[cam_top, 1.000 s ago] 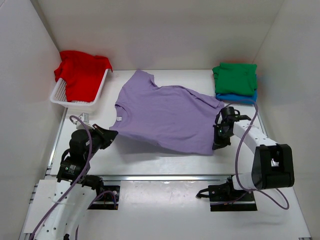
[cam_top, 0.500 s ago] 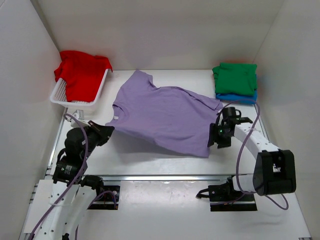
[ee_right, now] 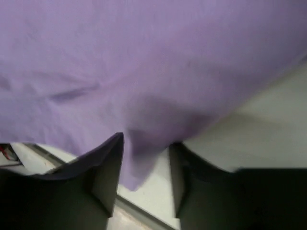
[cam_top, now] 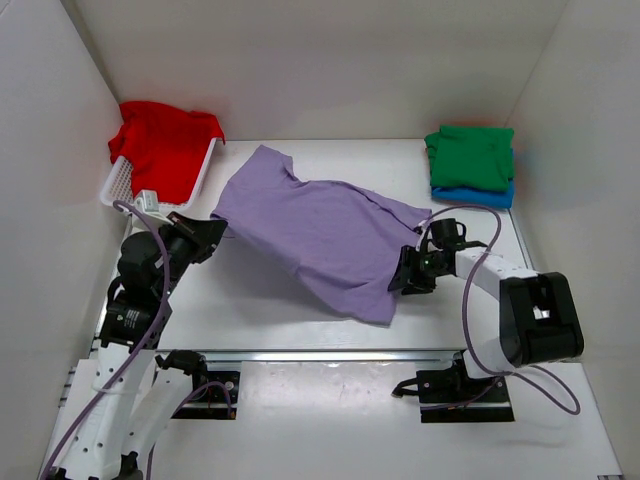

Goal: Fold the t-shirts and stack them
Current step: Flatten out the tshirt

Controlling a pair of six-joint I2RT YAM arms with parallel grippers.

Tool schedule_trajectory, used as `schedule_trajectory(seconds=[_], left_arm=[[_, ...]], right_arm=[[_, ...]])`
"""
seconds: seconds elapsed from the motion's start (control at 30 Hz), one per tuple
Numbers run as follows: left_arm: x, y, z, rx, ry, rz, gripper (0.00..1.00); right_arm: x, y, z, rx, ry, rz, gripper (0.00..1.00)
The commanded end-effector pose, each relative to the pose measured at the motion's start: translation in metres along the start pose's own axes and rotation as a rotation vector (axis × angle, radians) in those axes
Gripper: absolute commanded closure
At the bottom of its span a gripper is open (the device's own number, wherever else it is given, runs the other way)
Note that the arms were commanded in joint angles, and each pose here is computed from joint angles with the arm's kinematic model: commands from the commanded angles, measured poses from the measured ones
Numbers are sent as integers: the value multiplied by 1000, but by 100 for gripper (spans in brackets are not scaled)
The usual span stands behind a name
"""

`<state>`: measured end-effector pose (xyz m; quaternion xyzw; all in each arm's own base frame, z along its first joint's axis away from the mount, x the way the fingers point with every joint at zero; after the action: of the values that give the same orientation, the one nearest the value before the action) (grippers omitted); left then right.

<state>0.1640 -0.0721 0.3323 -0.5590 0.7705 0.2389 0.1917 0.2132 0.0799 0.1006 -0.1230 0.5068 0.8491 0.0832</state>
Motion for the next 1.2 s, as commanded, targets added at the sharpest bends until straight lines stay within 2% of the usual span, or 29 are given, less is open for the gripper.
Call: schedule_trajectory(seconds=[0.0, 0.03, 0.07, 0.13, 0.2, 0.23, 0.33, 0.43, 0.5, 0.53, 0.6, 0.63, 0.67, 0.8, 0.93, 1.1, 1.17], left_arm=[[-1, 1, -4, 48, 21, -4, 100], [-1, 1, -4, 50, 11, -6, 100], [-2, 2, -6, 52, 16, -11, 100], [-5, 3, -9, 47, -2, -14, 100], [-8, 6, -12, 45, -19, -30, 100], [-9, 5, -12, 37, -26, -28, 100], [-9, 5, -10, 20, -33, -31, 100], [-6, 3, -8, 34, -16, -16, 100], [-3, 1, -4, 30, -14, -8, 100], [-3, 1, -4, 31, -3, -7, 100], [1, 0, -1, 23, 1, 5, 100], [-1, 1, -2, 24, -1, -1, 100], [1, 1, 0, 15, -8, 3, 100], [2, 3, 4, -6, -31, 1, 100], [3, 3, 8, -15, -22, -4, 100], [7, -1, 12, -9, -6, 11, 100], [11, 0, 15, -10, 0, 28, 100]], right_arm=[[-15, -15, 1, -107, 3, -67, 62], [-15, -16, 1, -111, 2, -56, 94], [-21, -14, 2, -95, 4, -46, 100], [-29, -5, 8, -38, 42, -51, 100], [-53, 28, 23, 25, 98, -138, 100], [-54, 41, 24, 51, 103, -135, 100], [-78, 113, 47, 81, 159, -281, 100], [-87, 149, 48, 125, 174, -295, 100], [-88, 152, 46, 154, 184, -242, 100], [-91, 145, 46, 150, 185, -209, 99], [-97, 132, 52, 119, 231, -170, 79], [-100, 122, 55, 107, 249, -146, 75], [-102, 112, 63, 92, 301, -145, 66], [-109, 84, 76, 70, 381, -136, 62], [-96, 76, 56, 99, 291, -154, 60], [-61, 65, 17, 205, 185, -68, 60], [-36, 53, 10, 182, 150, -32, 60]])
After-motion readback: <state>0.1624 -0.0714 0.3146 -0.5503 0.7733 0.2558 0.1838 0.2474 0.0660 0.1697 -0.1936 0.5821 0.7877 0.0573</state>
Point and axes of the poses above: each gripper's point midway between its finger pads, its own y axis back along the fingers, its own z axis along the line the jaws close on, x = y × z, the point moved 9 cm from there along y, back along the fingers, and after that the axes turned 7 degrees about y, right-handed, at the moved point
